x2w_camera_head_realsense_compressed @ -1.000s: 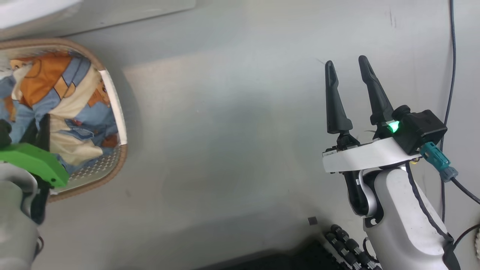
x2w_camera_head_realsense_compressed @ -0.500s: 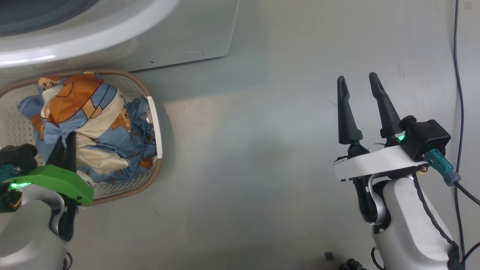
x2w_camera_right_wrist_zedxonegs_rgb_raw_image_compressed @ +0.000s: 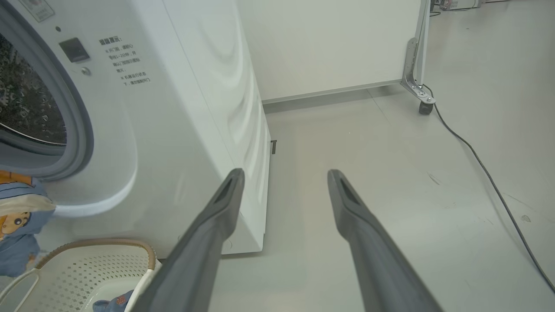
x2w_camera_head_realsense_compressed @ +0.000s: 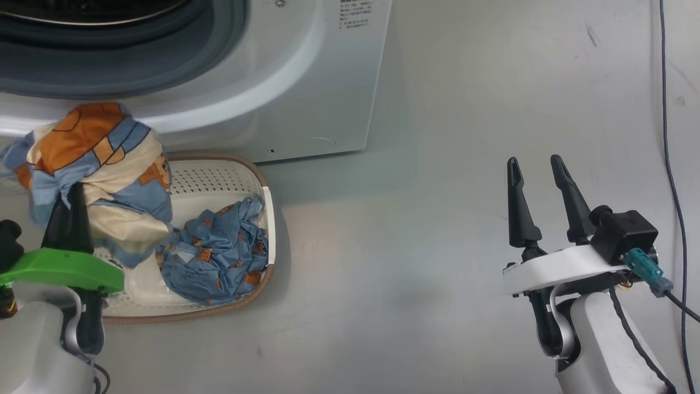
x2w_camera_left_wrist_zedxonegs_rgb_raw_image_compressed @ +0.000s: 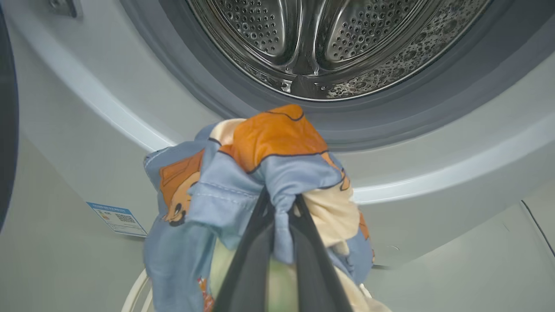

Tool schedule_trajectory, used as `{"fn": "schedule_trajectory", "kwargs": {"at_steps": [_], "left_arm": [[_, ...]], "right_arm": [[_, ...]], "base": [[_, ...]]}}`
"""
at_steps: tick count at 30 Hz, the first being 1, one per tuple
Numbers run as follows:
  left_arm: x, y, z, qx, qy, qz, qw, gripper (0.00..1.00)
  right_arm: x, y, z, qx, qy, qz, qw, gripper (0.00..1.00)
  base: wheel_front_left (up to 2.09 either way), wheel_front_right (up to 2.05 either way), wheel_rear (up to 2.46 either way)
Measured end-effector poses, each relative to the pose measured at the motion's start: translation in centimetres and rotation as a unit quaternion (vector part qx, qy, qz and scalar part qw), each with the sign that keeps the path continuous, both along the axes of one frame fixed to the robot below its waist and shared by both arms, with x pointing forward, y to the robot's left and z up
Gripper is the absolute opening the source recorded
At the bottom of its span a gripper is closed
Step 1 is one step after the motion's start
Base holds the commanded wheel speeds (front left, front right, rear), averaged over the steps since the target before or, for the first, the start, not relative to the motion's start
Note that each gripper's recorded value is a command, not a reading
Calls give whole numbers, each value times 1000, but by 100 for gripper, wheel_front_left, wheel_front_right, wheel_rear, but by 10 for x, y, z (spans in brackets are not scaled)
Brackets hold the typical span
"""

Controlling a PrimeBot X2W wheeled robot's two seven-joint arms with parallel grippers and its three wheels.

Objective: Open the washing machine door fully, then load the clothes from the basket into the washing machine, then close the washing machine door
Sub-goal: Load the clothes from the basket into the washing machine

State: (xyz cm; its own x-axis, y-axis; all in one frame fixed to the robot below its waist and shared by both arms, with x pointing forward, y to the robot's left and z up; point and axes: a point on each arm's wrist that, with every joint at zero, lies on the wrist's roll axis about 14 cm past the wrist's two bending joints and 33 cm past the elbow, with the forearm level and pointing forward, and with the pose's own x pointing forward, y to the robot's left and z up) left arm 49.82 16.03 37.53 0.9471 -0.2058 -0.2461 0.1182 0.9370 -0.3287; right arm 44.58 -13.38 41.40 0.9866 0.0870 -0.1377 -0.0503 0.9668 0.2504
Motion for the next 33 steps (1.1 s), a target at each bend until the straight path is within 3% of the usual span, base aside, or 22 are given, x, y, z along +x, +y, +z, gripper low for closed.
{"fn": "schedule_trajectory", "kwargs": {"at_steps": [15,33], "left_arm": [[-41,20,109,22,-140,29,990,0],[-109,37,148,55,-196,55,978,0]], "right_arm": [[-31,6,46,0,-49,23,999,100],[-65,5,82,-2,-96,29,995,100]], "base": [[0,0,0],[0,0,0]]}}
